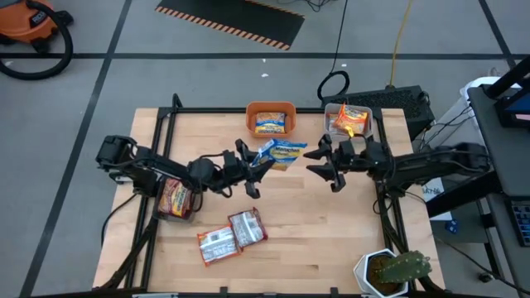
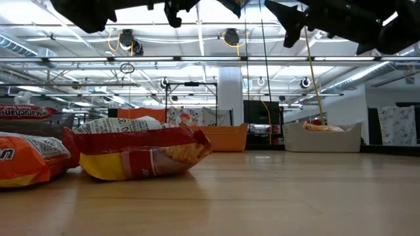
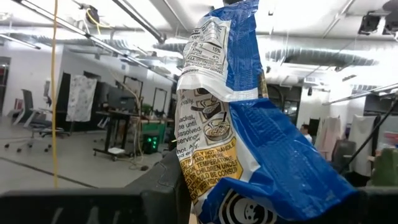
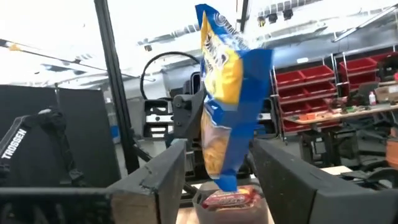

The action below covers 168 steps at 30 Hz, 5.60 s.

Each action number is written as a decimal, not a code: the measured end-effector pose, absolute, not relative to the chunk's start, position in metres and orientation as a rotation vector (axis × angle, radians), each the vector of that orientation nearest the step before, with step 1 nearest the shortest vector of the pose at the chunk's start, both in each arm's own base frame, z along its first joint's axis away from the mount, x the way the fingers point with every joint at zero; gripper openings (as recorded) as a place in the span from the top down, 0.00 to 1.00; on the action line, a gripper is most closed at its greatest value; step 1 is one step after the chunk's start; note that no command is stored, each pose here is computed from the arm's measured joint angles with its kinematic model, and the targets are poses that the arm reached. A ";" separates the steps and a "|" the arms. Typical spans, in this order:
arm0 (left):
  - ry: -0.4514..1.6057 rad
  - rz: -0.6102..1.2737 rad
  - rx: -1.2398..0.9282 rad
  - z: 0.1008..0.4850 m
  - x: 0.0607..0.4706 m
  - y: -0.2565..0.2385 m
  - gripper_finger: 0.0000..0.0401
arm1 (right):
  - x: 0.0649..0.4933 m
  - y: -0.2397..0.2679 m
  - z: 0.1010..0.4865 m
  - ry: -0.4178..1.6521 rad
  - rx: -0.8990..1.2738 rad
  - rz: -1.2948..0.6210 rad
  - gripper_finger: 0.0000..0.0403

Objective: Sort Maruchan noodles
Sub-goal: Put the blue noodle pack into the orange bin

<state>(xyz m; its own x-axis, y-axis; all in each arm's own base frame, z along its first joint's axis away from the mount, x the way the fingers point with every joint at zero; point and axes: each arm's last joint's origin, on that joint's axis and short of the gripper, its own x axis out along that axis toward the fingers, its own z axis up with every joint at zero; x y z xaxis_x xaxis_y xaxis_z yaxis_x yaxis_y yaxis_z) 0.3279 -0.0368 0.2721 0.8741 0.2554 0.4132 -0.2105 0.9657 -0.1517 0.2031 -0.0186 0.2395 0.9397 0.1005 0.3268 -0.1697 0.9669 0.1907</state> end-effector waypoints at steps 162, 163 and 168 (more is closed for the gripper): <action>0.423 0.284 -0.083 0.281 0.240 -0.018 0.39 | 0.298 -0.288 0.196 0.374 0.369 -0.369 0.54; 0.422 0.278 -0.093 0.281 0.240 -0.021 0.39 | 0.298 -0.287 0.195 0.386 0.361 -0.365 0.55; 0.418 0.249 -0.122 0.281 0.239 -0.031 0.39 | 0.308 -0.276 0.190 0.462 0.257 -0.431 0.62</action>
